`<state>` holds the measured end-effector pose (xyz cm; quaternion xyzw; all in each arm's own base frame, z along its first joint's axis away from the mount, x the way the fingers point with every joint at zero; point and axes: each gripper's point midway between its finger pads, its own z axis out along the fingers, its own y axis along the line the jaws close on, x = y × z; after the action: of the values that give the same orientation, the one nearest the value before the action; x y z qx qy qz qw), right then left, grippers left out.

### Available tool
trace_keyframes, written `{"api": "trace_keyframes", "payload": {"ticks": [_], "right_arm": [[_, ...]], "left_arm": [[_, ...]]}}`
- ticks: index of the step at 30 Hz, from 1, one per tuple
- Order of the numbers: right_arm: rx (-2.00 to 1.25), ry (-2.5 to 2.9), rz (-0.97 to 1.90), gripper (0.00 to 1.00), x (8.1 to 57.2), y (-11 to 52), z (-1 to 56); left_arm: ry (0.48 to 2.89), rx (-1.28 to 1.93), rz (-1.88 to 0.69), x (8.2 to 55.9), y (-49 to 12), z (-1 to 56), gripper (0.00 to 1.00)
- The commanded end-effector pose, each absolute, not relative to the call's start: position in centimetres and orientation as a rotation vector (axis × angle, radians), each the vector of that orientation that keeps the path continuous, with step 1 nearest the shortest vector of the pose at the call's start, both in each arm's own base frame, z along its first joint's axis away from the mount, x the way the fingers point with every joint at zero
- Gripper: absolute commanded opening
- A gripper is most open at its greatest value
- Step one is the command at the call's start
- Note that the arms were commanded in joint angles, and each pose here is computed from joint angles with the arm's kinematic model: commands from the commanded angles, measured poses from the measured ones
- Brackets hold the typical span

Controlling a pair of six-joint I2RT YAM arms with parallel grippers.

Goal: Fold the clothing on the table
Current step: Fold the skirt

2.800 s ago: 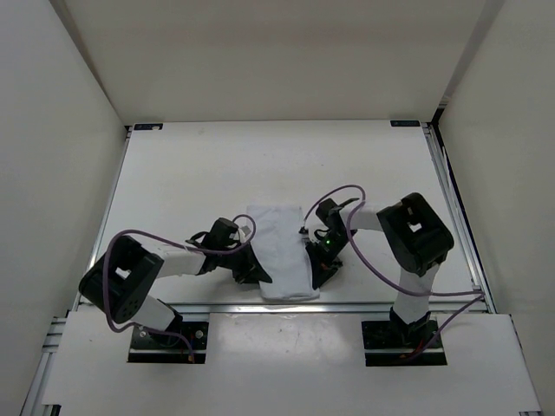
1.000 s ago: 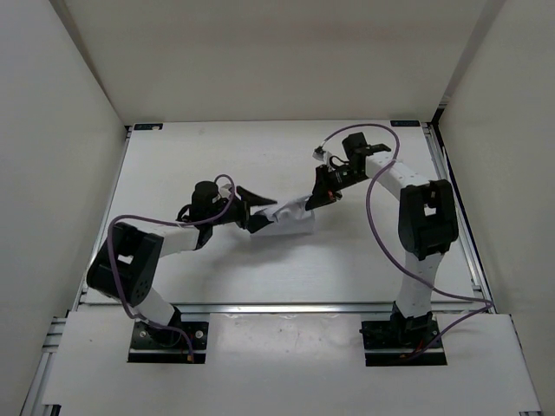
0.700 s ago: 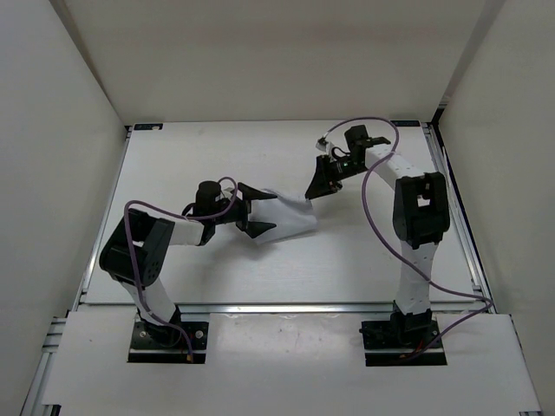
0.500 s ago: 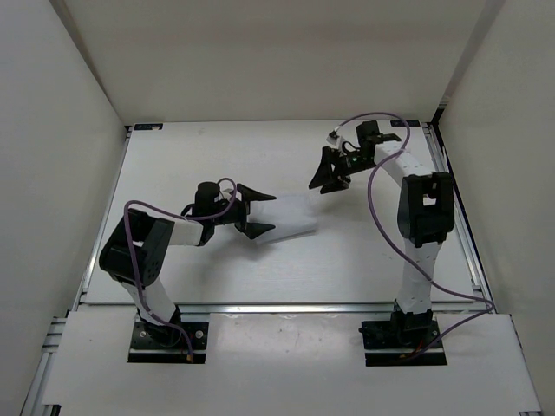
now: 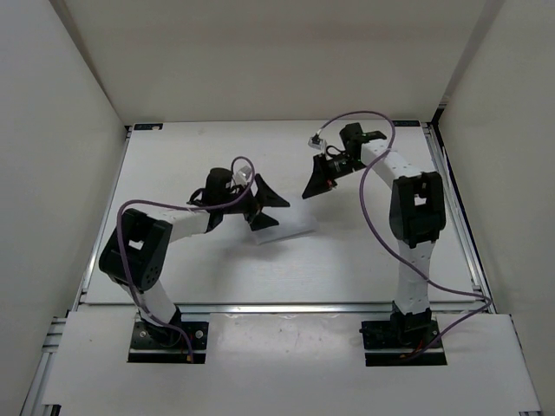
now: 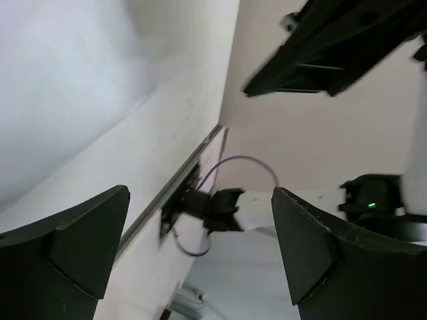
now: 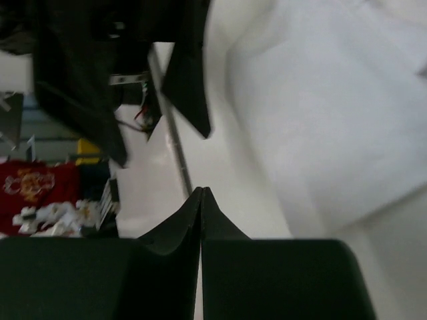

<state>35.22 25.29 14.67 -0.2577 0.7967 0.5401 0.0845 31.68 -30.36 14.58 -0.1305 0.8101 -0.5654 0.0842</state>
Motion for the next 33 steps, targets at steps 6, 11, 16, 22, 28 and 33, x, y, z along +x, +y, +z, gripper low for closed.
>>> {"api": "trace_keyframes", "payload": {"ticks": [6, 11, 16, 22, 28, 33], "right_arm": [[-0.615, 2.462, 2.084, 0.00, 29.8, 29.3, 9.7], [-0.563, 2.693, 1.914, 0.00, 30.4, 29.6, 3.8], [-0.567, 2.881, 1.526, 0.00, 32.9, 27.9, -1.4], [-0.578, 2.605, 1.651, 0.00, 36.6, 26.9, 5.8], [-0.533, 2.363, 1.811, 0.00, 37.6, 24.5, 13.6], [-0.510, 2.366, 1.749, 0.00, 37.0, 22.2, 14.7]], "left_arm": [[2.483, -0.476, -1.524, 29.0, -25.8, 6.0, 0.99], [2.550, -0.542, -1.532, 29.4, -25.8, 3.7, 0.99], [2.566, -0.515, -1.563, 29.3, -27.1, 4.4, 0.99], [2.461, -0.381, -1.625, 29.2, -27.8, 10.6, 0.98], [2.116, -0.332, -1.639, 32.1, -26.9, 19.6, 0.98], [2.218, -0.389, -1.643, 33.9, -27.6, 14.7, 0.00]]}}
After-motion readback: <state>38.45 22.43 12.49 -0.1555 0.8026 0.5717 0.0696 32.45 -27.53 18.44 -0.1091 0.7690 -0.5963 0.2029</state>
